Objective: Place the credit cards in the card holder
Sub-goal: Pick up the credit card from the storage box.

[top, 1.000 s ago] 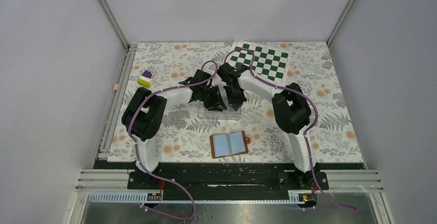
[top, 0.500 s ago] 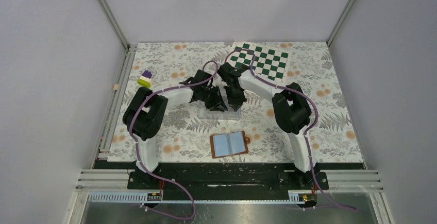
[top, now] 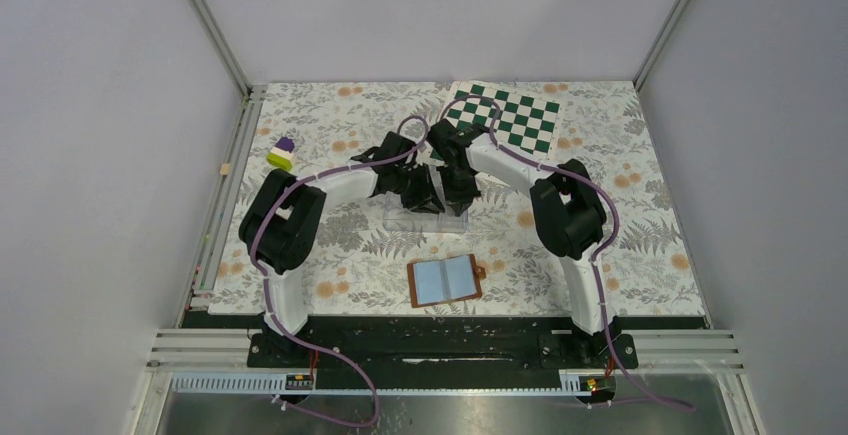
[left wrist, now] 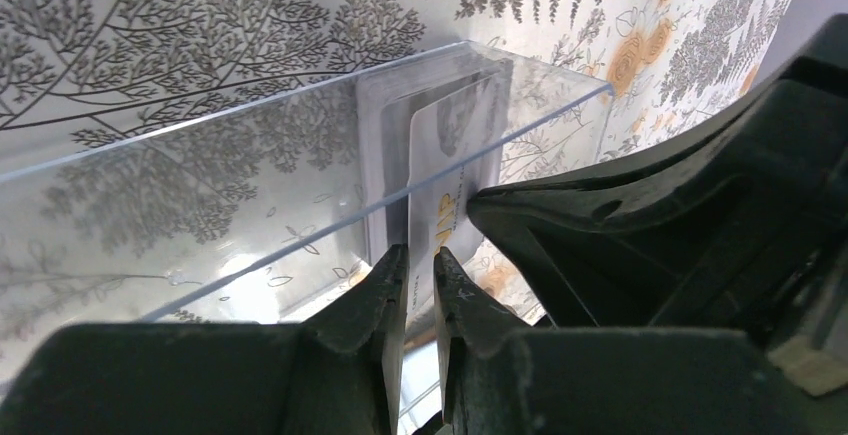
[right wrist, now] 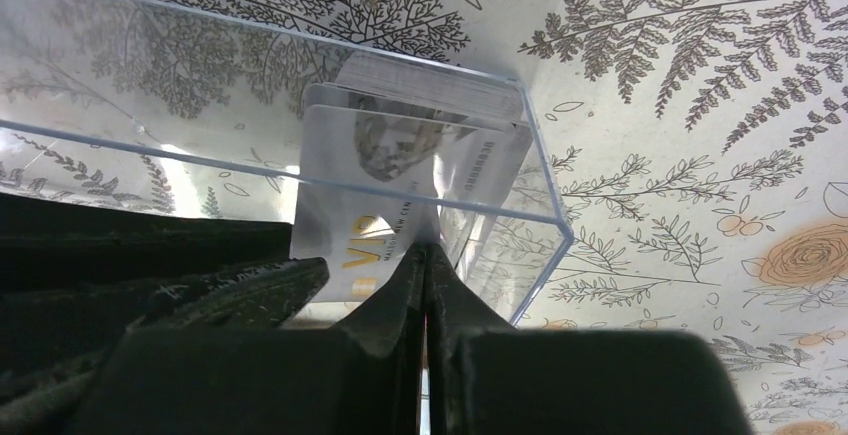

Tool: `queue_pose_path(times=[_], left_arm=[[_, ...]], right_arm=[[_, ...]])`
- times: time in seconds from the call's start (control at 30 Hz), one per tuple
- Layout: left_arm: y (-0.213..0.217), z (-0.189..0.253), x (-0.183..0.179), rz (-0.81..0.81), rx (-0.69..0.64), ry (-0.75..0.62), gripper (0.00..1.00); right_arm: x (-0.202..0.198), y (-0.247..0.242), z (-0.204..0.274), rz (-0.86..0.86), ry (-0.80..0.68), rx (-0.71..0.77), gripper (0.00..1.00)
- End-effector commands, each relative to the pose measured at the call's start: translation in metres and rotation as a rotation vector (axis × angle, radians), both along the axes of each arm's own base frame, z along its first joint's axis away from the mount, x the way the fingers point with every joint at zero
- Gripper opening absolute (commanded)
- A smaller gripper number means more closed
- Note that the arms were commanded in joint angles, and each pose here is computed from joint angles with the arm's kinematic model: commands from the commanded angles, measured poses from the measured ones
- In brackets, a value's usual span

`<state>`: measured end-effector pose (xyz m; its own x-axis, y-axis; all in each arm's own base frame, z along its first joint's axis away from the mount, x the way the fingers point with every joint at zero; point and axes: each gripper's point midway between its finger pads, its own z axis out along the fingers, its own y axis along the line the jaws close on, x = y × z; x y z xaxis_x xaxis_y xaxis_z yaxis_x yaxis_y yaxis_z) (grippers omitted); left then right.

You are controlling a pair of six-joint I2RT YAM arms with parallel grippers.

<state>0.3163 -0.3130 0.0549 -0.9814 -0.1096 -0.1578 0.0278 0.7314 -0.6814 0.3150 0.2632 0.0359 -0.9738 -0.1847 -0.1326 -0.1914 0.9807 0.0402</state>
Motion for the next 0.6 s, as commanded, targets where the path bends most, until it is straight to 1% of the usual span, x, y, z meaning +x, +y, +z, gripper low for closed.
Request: queue_pose_path(times=[0.0,0.2,0.43,0.57], left_arm=[[-0.032,0.062,0.008,-0.059,-0.13,-0.132,0.15],[-0.038,0.055,0.004,-0.074,-0.135,-0.112,0.16],[-0.049,0.046,0.004,-0.057,-0.225,-0.082,0.16],[-0.049,0.039,0.005,-0.042,-0.217,-0.062,0.16]], right_arm=[[-0.006,0.01,-0.007,-0.014,0.035,0.052,0.0],[-0.006,0.011,-0.005,-0.021,0.038,0.07,0.0],[-0.006,0.009,-0.005,-0.037,0.044,0.088,0.0],[-0.005,0.008,-0.002,-0.041,0.042,0.094,0.0]])
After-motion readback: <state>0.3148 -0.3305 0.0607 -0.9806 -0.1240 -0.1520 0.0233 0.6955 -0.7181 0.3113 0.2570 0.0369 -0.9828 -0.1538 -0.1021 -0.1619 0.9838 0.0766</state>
